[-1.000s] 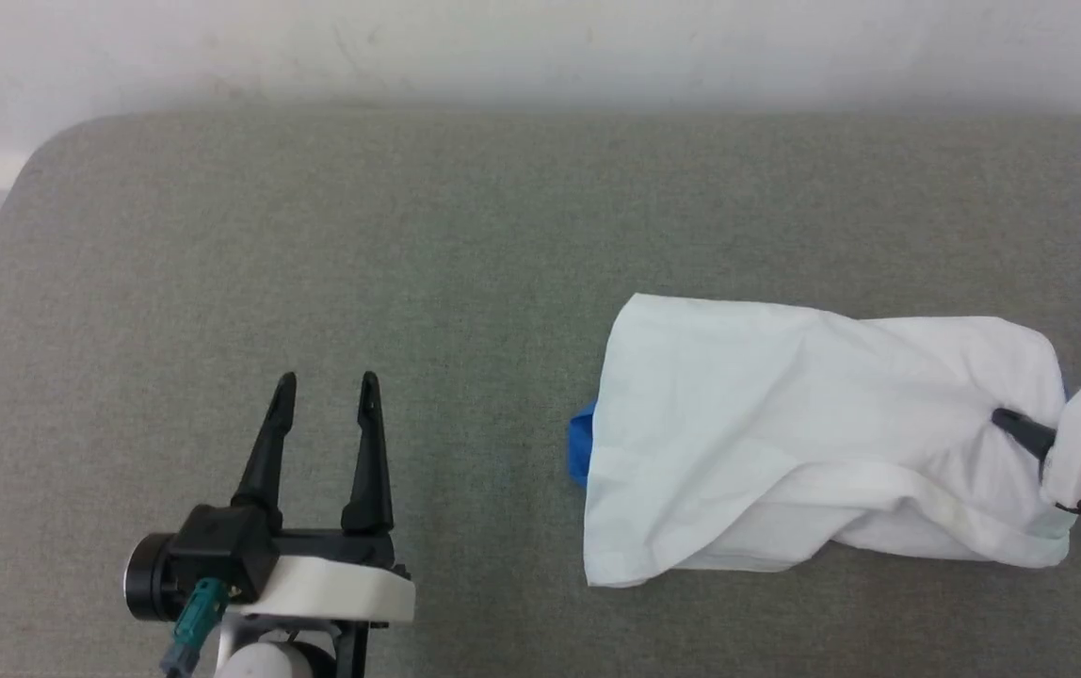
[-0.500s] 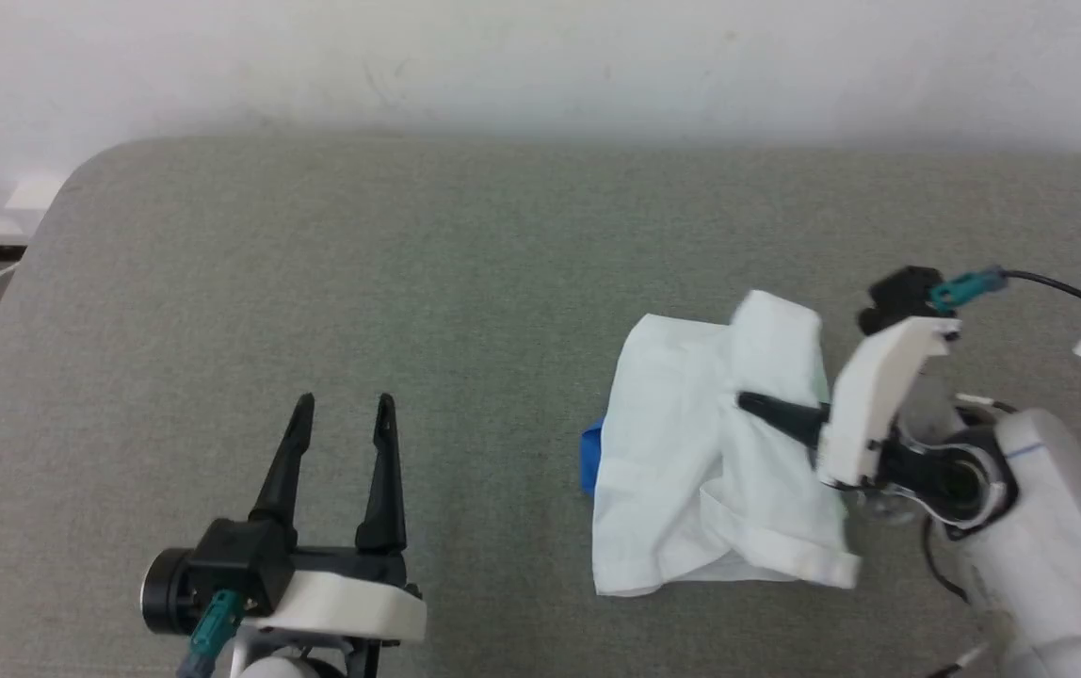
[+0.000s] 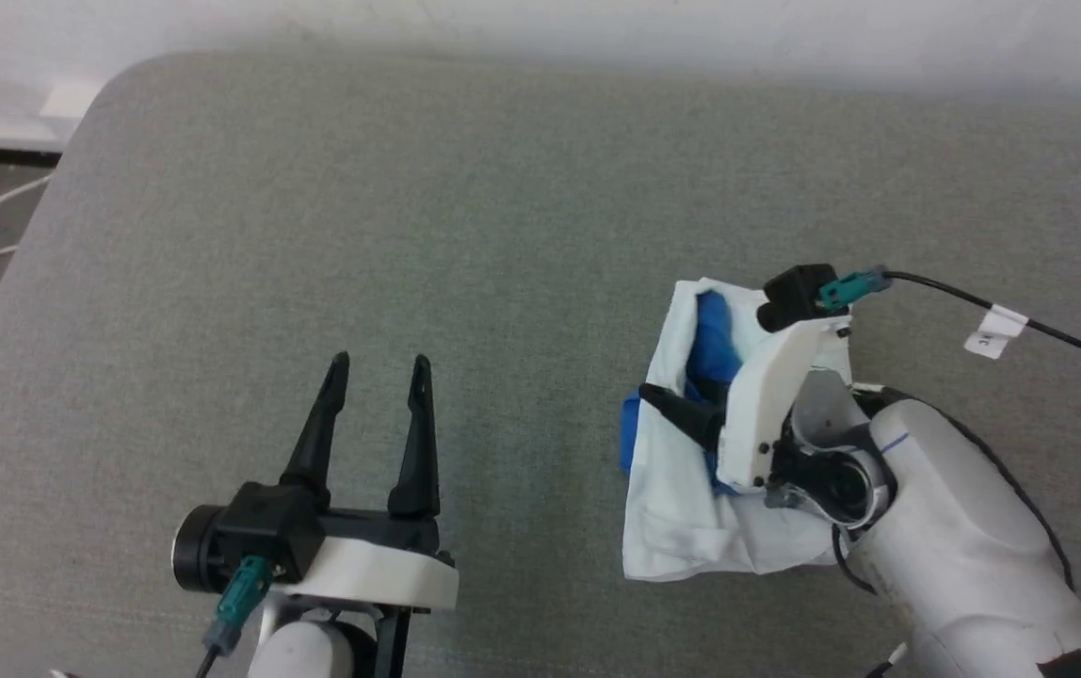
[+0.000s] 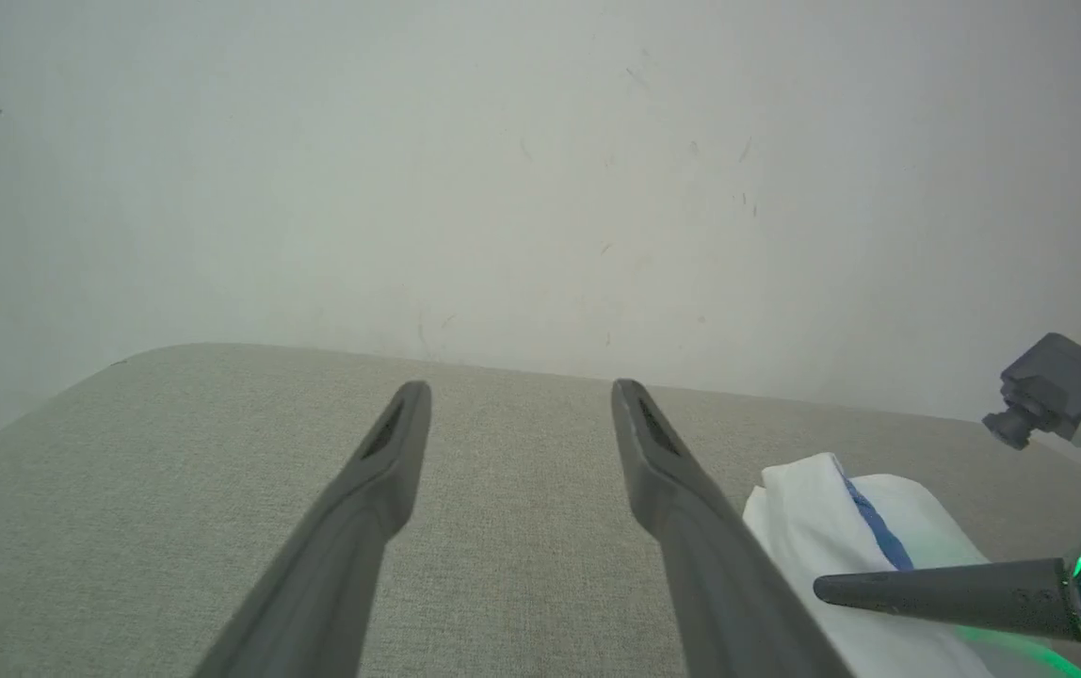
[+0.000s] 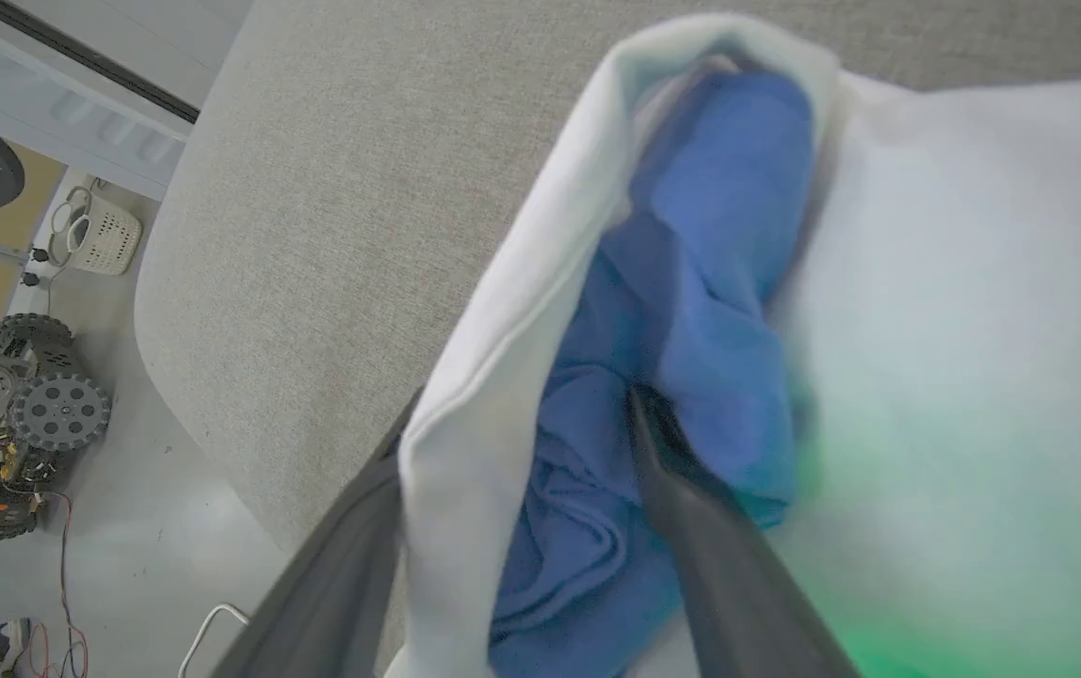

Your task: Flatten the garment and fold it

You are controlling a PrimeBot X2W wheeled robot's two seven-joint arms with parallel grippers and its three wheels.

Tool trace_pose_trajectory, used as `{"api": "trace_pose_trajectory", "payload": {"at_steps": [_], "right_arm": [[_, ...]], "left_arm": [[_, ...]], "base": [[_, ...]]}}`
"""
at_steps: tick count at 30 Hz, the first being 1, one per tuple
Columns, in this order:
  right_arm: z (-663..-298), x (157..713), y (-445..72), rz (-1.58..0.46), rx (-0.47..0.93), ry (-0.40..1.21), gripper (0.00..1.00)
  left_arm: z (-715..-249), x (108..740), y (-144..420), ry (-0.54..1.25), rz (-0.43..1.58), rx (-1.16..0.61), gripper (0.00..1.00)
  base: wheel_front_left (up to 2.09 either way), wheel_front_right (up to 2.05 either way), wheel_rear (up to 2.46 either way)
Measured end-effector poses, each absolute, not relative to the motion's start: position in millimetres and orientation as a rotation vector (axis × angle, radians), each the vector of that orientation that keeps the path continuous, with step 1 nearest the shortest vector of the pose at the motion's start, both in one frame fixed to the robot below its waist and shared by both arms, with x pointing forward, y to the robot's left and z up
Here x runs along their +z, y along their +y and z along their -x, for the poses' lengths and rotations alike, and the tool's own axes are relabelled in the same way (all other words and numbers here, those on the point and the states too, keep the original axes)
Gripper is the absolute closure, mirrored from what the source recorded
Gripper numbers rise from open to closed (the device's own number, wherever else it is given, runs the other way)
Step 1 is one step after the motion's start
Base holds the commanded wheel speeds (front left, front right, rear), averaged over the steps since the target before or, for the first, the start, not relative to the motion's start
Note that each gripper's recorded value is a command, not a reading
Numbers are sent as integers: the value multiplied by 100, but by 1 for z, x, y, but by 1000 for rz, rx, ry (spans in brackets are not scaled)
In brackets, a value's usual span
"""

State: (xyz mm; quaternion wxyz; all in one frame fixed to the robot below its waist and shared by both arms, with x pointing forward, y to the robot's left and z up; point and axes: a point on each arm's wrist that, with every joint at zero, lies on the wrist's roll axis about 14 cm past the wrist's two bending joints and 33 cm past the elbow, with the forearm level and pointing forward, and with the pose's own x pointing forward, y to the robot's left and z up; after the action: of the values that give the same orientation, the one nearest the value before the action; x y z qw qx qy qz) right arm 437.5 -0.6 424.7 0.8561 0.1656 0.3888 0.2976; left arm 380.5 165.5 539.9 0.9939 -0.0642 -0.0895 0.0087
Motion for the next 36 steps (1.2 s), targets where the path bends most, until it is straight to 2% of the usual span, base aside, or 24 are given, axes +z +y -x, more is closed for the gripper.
{"api": "trace_pose_trajectory", "payload": {"at_steps": [6, 11, 15, 20, 25, 31, 36], "right_arm": [[-443, 442, 11, -182, 718, 666, 0], [-440, 472, 5, 78, 793, 436, 0], [-440, 511, -9, 106, 767, 213, 0], [-440, 546, -65, 30, 570, -19, 0], [-422, 561, -133, -44, 320, -152, 0], [-383, 558, -204, -81, 52, -185, 0], [-354, 555, -237, -73, -72, -165, 0]], "left_arm": [[-384, 534, 168, -161, 126, 29, 0], [-385, 537, 164, -172, 128, 17, 0], [-383, 541, 160, -182, 132, 4, 0], [-382, 541, 154, -182, 136, -15, 0], [-381, 541, 151, -181, 135, -23, 0], [-381, 539, 153, -175, 116, -21, 0], [-382, 536, 157, -169, 103, -15, 0]], "base": [[0, 0, 0], [0, 0, 0], [0, 0, 0], [0, 0, 0], [0, 0, 0], [0, 0, 0], [0, 0, 0]]}}
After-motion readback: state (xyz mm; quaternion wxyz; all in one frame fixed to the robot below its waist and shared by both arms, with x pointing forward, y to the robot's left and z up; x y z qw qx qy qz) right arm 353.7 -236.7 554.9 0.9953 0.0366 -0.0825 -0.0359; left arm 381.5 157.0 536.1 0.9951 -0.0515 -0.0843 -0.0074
